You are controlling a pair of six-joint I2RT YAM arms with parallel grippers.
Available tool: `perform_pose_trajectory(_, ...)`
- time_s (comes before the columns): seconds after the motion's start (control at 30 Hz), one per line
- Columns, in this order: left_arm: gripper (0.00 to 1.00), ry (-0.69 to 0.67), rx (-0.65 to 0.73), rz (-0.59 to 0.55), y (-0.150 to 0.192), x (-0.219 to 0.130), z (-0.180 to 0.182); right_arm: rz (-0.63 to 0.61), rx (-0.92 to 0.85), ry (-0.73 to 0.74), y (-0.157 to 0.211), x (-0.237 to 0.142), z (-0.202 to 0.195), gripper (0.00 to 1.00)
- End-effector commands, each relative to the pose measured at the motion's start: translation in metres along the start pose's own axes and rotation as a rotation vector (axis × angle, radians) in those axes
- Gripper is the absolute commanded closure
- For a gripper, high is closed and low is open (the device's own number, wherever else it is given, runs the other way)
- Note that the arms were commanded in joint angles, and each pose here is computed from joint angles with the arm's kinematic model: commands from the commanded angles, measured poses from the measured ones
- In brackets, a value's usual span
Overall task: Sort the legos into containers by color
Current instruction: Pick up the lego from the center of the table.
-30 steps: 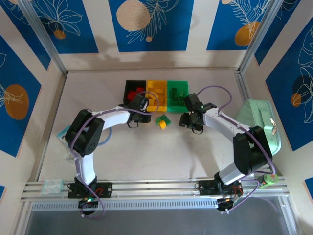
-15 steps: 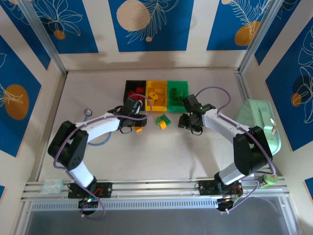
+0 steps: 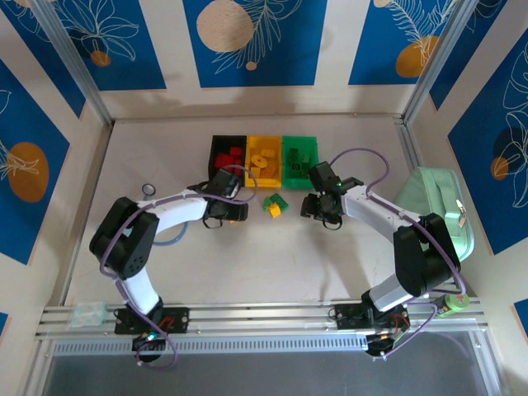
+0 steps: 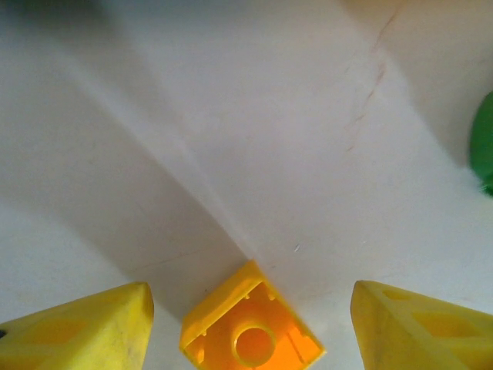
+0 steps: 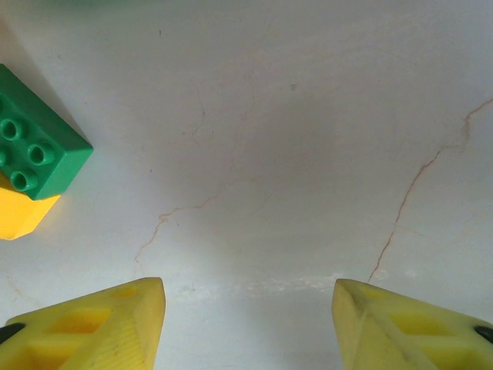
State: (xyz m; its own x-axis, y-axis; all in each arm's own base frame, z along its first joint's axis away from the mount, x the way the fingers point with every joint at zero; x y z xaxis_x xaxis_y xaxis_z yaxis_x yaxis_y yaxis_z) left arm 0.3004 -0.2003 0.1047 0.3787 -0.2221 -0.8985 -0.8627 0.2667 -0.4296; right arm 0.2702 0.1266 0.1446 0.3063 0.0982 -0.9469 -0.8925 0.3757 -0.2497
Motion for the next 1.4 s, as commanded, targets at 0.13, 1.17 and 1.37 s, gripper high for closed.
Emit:
perform_pose_trajectory(0.13, 0.32, -0.002, 0.012, 0.035, 0.002, 0.004, -0.004, 0.021, 0.014, -0.009, 0.005, 0.002, 0.0, 0.4)
perform_pose_trajectory(1.17, 0.63, 0.097, 0.074, -0.16, -0.091, -0.035, -0.034, 0.013, 0.052, -0.011, 0.007, 0.003, -0.017, 0.41)
perform_pose_trajectory(1.37, 0.63, 0.121, 0.087, -0.198, -0.131, -0.027, -0.041, 0.006, 0.059, -0.014, 0.009, -0.002, -0.023, 0.4)
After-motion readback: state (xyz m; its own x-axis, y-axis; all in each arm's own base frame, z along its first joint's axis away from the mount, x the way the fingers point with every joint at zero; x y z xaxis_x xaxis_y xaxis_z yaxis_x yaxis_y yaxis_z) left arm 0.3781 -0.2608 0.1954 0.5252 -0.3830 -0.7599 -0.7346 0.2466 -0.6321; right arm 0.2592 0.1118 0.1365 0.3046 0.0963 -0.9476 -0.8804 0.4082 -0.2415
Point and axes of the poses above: each hand's point on the last joint's axis, 136 mm out from that joint toward the fingers, its own x axis out along the fingers, its own z axis along the line the jaws close on, y = z × x, the point moved 8 cm from there along -x, back along the fingers, and after that the axes turned 9 degrees about x, right-handed, at the moved point
